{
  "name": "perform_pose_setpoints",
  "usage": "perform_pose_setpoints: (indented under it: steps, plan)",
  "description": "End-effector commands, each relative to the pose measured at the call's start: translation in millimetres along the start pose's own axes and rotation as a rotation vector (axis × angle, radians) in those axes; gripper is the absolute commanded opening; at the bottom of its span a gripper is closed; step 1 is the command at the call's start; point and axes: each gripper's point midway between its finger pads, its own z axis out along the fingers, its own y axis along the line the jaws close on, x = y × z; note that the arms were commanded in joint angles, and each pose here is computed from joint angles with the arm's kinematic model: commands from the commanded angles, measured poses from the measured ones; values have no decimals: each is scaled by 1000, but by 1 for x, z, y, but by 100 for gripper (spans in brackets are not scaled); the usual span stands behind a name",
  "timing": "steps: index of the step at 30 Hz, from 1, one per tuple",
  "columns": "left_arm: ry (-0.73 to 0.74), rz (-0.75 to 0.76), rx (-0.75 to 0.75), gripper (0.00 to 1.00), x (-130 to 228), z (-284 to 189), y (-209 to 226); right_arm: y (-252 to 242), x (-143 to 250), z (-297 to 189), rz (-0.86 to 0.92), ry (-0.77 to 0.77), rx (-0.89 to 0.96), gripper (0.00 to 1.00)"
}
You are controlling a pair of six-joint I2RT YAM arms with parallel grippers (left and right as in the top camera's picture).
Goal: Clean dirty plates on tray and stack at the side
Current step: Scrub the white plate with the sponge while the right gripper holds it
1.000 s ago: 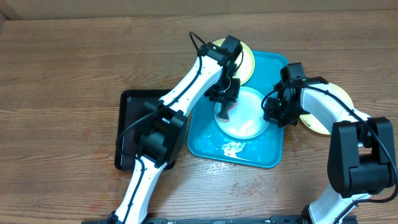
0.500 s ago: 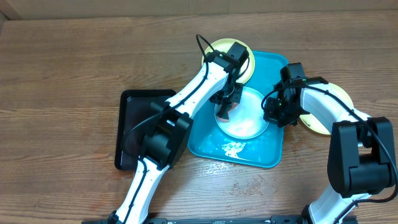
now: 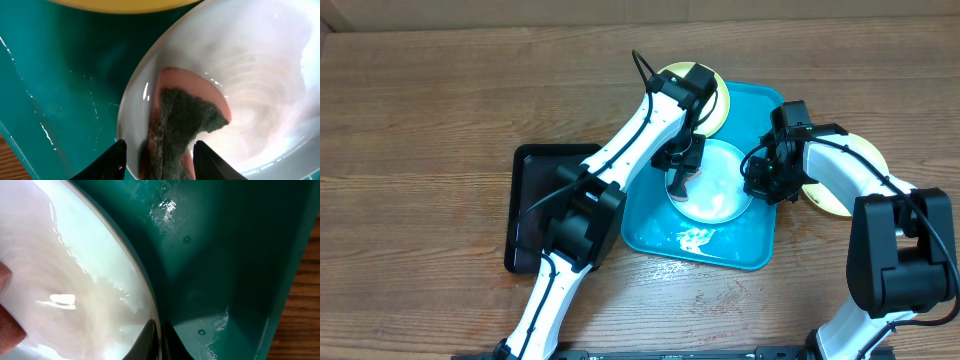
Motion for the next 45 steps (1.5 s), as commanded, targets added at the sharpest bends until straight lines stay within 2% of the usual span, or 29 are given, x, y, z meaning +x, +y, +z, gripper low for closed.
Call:
perform_pose_setpoints:
  steps: [1,7,9,12,16,20,25,28,31,37,43,45]
  plan:
    - [-6,13,11,43,-3,1,-3,-22,11,12,12,33,94,4]
    - [16,36,-3,35,7,23,-9,-22,11,12,12,33,94,4]
    - [9,25,-26,21,8,31,-6,-22,11,12,12,33,94,4]
    - [6,13,-35,4,8,38,-4,-22,11,12,12,33,94,4]
    - [-16,7,-31,4,1,38,-1,-22,11,12,12,33,93,4]
    - [-88,-28,12,4,-21,32,-2,-22,11,12,12,33,93,4]
    - [-107,-7,239,4,-35,34,-42,-22,11,12,12,33,93,4]
    - [-63,19,377,4,-28,39,-73,-22,11,12,12,33,93,4]
    - [1,21,452,4,-16,49,-93,-22,11,12,12,33,93,4]
    - [83,83,641,4,5,36,-136,-22,11,12,12,33,93,4]
    - [128,70,628,4,16,38,-136,-22,12,12,13,35,94,4]
    - [143,34,560,4,18,45,-121,-22,12,12,13,36,95,4]
